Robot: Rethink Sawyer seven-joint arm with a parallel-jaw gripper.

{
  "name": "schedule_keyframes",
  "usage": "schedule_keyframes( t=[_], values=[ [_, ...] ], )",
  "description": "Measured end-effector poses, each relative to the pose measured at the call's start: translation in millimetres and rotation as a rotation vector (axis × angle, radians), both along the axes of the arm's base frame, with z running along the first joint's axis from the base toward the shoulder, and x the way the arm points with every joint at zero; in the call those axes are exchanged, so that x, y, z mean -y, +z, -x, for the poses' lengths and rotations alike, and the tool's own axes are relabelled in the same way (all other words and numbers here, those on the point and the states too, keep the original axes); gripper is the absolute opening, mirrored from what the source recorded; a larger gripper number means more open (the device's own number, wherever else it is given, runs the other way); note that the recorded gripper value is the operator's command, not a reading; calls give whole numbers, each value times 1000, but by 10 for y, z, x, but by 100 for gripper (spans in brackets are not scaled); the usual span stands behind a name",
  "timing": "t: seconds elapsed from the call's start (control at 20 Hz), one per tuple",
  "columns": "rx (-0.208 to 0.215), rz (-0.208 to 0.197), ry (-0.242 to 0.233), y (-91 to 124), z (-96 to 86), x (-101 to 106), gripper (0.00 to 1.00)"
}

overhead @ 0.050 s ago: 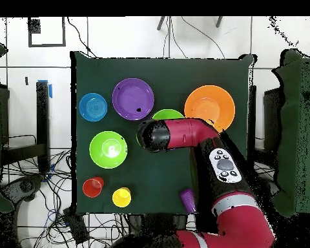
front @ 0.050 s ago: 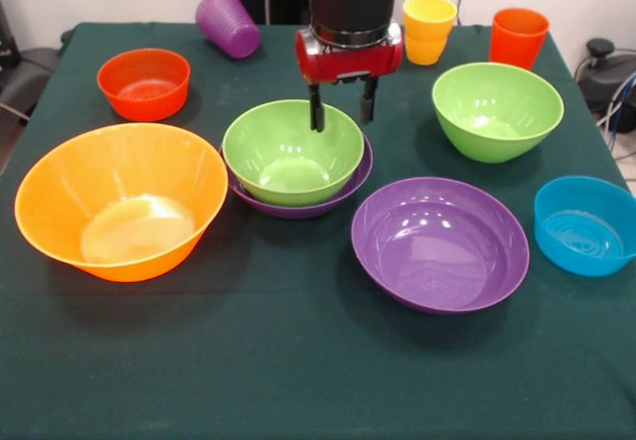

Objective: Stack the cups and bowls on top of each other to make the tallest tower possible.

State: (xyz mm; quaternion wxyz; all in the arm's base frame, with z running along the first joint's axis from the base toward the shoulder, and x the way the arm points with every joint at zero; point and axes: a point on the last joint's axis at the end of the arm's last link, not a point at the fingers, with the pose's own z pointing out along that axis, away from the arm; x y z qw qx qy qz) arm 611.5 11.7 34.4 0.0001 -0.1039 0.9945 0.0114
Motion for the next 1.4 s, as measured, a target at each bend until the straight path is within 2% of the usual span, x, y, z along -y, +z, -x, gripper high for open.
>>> schedule_keyframes(
  t=[0.1, 0.15, 0.35, 0.6, 0.9, 1.4],
  values=[
    [1, -2, -4, 52, 10, -13, 100],
    [3, -5, -15, 173, 28, -28, 100],
    [10, -5, -29, 397, 44, -53, 100],
    [21, -6, -40, 607, 32, -110, 100],
    [33, -5, -28, 706, 18, -216, 100],
    [33, -11, 18, 739, 50, -572, 100]
  ],
)
